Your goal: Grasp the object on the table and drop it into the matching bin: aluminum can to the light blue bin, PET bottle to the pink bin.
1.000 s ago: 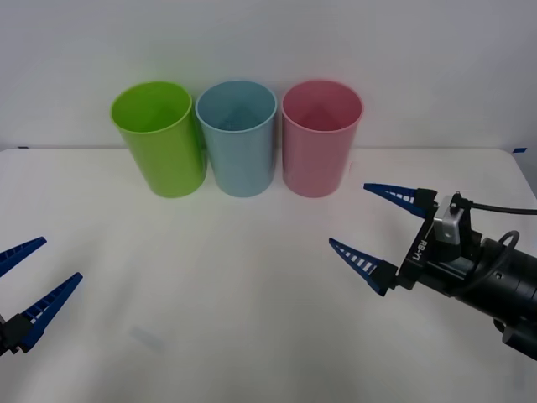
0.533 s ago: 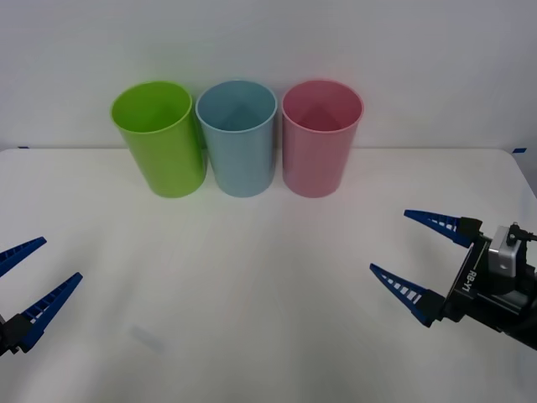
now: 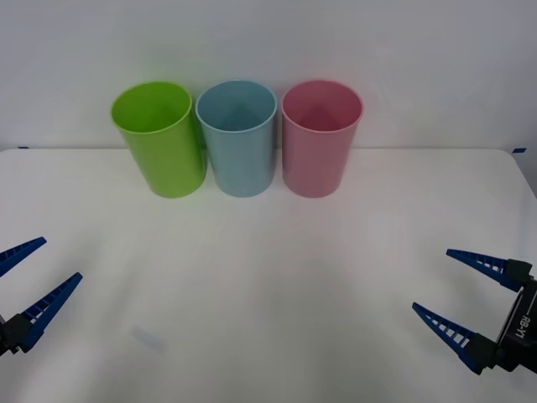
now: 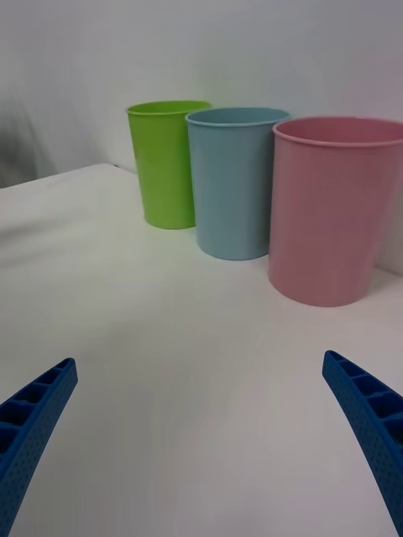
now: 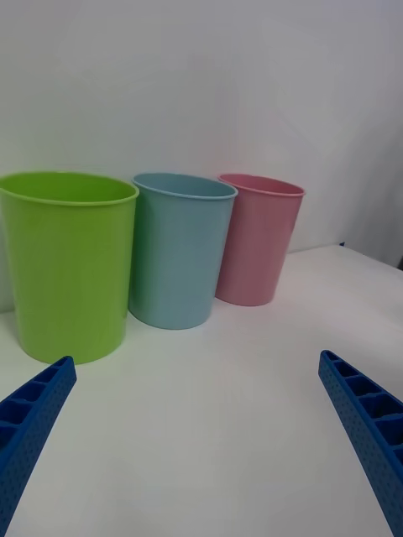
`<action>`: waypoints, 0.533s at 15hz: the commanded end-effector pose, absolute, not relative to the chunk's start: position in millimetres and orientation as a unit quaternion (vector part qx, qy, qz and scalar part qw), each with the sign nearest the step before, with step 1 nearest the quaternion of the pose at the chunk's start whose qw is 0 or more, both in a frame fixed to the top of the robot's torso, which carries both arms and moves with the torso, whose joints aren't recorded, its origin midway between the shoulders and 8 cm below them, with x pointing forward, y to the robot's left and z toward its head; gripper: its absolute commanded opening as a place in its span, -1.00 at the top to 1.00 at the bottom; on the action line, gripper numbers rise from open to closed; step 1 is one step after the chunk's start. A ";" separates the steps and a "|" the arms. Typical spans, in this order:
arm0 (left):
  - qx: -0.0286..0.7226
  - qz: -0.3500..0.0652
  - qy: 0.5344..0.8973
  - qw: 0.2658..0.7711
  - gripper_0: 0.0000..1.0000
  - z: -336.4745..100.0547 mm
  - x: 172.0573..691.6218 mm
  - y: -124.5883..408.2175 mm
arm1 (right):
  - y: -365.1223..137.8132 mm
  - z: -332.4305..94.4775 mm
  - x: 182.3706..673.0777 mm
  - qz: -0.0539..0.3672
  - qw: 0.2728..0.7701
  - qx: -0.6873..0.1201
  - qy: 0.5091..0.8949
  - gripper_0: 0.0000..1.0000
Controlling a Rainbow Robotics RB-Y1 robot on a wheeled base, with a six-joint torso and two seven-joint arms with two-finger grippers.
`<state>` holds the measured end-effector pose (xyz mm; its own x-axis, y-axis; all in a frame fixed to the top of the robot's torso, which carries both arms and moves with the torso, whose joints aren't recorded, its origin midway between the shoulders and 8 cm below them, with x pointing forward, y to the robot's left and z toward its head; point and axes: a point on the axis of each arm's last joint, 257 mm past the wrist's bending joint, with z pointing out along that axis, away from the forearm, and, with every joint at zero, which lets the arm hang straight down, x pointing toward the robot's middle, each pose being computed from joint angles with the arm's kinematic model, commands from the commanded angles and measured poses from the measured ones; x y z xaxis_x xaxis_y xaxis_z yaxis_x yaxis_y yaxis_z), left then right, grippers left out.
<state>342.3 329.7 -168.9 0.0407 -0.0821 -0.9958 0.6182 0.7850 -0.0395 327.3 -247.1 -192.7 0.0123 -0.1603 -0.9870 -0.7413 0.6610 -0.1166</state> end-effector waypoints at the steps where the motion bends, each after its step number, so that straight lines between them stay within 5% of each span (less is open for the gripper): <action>1: 0.208 -0.253 0.645 0.691 -1.00 -168.9 342.3 329.7 | -258.9 -200.3 318.7 0.225 0.618 -0.330 0.677 -1.00; 8: 0.208 -0.253 0.645 0.691 -1.00 -168.9 342.3 329.7 | -271.8 -206.1 312.3 0.214 0.613 -0.322 0.689 -1.00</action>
<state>342.3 329.7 -168.9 0.0407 -0.0821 -0.9958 0.6182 0.7850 -0.0394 312.2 -271.8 -205.9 -0.0399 -0.1807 -0.9827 -0.7067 0.7004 -0.1001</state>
